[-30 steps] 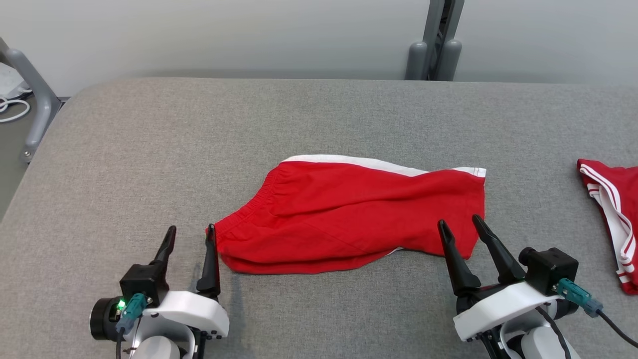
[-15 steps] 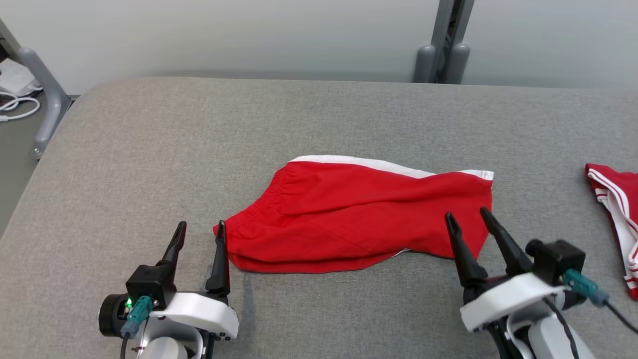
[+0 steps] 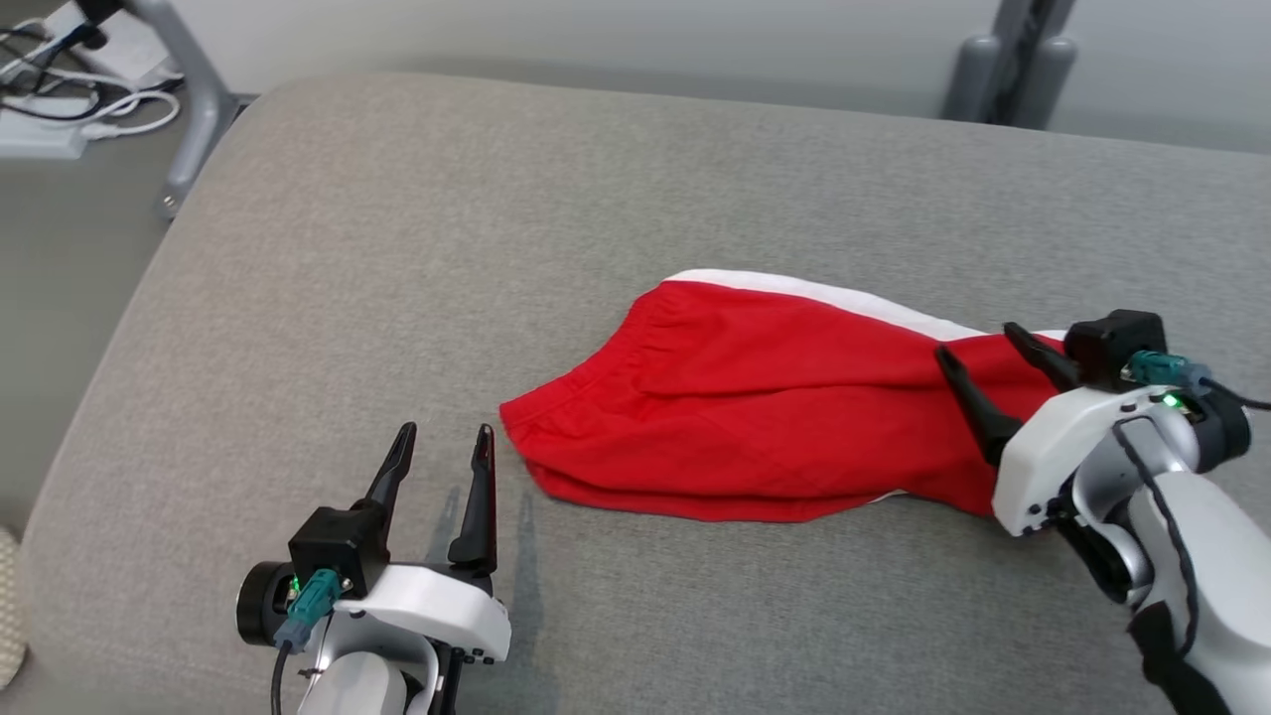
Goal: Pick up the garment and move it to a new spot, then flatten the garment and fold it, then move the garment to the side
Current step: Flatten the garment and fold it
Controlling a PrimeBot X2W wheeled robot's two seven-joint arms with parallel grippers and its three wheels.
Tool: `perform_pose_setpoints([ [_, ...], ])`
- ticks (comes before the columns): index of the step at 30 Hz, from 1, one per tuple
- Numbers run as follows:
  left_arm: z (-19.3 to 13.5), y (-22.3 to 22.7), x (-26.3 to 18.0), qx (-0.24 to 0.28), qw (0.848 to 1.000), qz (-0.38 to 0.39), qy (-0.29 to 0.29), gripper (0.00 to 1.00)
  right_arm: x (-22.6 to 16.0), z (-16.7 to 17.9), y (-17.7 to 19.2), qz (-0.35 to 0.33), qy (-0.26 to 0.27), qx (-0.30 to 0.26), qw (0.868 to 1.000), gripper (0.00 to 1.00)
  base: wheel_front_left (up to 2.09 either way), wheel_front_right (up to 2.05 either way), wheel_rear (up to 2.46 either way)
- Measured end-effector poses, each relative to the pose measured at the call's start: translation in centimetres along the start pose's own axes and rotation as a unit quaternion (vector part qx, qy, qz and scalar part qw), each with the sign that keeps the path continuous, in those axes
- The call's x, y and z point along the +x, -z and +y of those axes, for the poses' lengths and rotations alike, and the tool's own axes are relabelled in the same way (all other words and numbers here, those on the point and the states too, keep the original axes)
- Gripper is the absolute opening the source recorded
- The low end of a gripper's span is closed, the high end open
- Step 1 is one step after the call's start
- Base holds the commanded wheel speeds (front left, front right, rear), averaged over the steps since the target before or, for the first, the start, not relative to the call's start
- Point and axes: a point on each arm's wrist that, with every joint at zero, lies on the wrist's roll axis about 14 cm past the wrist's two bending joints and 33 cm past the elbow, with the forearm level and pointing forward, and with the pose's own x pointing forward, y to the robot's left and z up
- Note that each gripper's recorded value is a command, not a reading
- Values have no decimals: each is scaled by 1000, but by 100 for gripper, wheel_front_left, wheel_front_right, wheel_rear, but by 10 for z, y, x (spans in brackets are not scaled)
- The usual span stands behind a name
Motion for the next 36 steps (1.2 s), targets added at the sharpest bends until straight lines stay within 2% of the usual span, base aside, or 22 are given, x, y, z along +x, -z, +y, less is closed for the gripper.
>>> perform_pose_setpoints([
  [6, 14, 5, -4, 0, 1000, 10, -27, 100, 17, -7, 33, 75, -16, -20, 997, 100, 0, 0, 0],
  [14, 20, 11, -6, 0, 999, 20, -37, 100, 27, -6, 60, 126, -36, -40, 991, 100, 0, 0, 0],
  [15, 20, 11, -6, 0, 999, 20, -37, 100, 27, -5, 63, 134, -39, -45, 989, 71, 0, 0, 0],
  [16, 19, 12, -6, 0, 999, 22, -37, 100, 30, -8, 63, 134, -38, -47, 989, 0, 0, 0, 0],
  [18, 20, 12, -6, -1, 999, 23, -40, 100, 34, -16, 58, 124, -29, -46, 991, 0, 0, 0, 0],
  [24, 20, 12, -4, -4, 999, 24, -41, 100, 59, -37, 10, 49, -7, -59, 997, 0, 0, 0, 0],
  [32, 20, 13, 0, -7, 999, 28, -44, 100, 99, -66, -81, -50, 23, -105, 993, 0, 0, 0, 0],
  [34, 21, 13, 1, -7, 998, 29, -47, 100, 106, -72, -87, -51, 32, -104, 993, 0, 0, 0, 0],
  [35, 24, 14, 0, -8, 998, 32, -54, 100, 117, -67, -76, -31, 30, -100, 994, 43, 0, 0, 0],
  [36, 25, 15, 0, -9, 998, 33, -56, 100, 120, -65, -71, -25, 28, -99, 994, 100, 0, 0, 0],
])
